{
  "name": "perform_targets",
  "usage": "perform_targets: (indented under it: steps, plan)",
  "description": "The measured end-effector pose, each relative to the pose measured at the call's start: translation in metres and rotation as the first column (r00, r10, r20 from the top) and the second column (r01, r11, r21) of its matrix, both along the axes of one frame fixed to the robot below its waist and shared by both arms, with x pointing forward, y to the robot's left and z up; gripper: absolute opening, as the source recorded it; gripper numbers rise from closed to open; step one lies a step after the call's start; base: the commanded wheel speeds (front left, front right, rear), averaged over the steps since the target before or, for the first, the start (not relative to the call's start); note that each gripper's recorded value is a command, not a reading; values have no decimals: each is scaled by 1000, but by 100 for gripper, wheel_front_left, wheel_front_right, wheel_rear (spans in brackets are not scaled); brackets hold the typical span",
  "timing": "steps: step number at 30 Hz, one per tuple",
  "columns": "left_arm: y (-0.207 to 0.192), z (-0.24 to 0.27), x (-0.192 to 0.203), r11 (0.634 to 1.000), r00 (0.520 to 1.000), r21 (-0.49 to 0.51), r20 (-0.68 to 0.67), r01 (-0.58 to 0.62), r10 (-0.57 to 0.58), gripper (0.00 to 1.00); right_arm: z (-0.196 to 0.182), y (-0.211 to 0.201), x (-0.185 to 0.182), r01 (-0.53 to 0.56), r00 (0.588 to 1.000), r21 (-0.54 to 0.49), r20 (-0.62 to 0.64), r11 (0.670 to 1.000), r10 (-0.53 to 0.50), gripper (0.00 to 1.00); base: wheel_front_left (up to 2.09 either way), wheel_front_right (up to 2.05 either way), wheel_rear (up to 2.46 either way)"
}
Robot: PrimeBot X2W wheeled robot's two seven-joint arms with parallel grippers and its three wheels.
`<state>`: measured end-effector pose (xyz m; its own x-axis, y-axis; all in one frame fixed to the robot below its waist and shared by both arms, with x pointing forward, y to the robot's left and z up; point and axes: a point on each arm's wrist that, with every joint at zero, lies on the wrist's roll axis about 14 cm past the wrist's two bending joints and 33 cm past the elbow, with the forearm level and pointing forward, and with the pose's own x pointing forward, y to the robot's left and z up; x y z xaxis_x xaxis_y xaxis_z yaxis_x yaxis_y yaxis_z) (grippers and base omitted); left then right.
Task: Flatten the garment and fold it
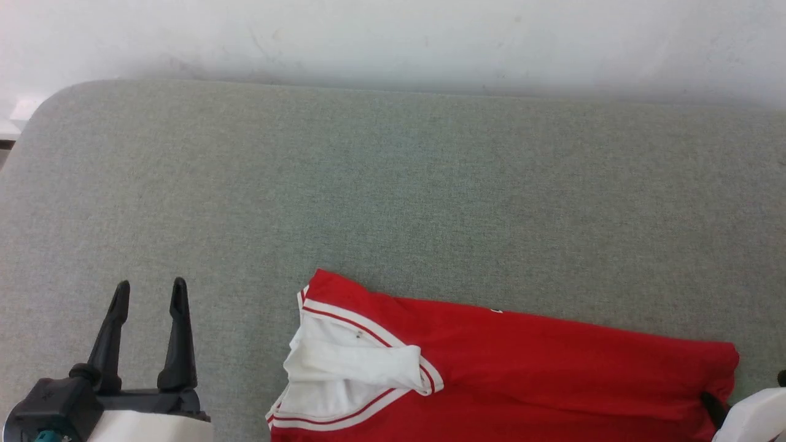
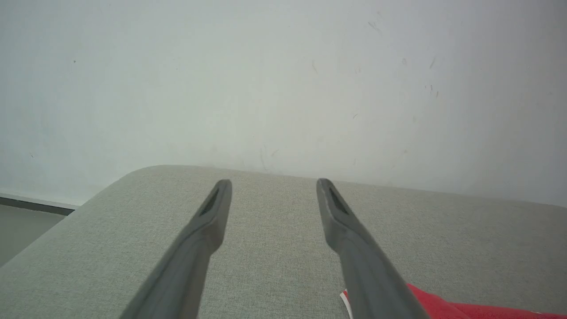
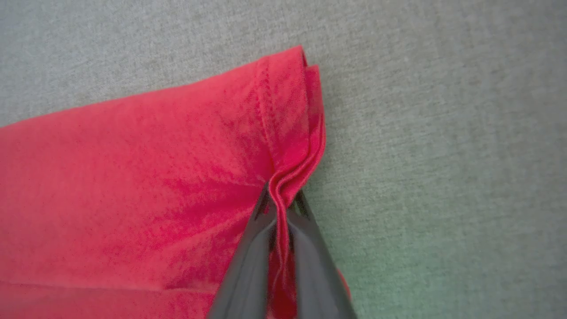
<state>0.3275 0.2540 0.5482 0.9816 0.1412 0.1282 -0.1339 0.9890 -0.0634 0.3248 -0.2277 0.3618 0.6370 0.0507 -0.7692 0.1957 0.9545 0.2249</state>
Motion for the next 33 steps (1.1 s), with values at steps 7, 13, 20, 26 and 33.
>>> perform_targets:
  steps: [7,13,20,26,33]
  plan:
    - [-5,-5,2,1000,1000,11,-9,21,-21,100,14,-18,13,48,998,-59,50,997,-45,0,0,0,0]
    - [-12,-12,4,998,998,36,-30,52,-51,100,32,-67,5,145,989,-191,37,971,-141,0,0,0,0]
    - [-20,-23,2,993,994,70,-73,91,-86,100,53,-113,-11,245,969,-305,59,920,-239,0,0,0,0]
    - [-28,-22,1,992,991,62,-72,114,-109,100,61,-71,1,144,988,-212,81,967,-129,0,0,0,0]
    - [-36,-21,-1,991,990,39,-68,128,-125,100,67,40,-2,-137,987,101,103,985,126,0,0,0,0]
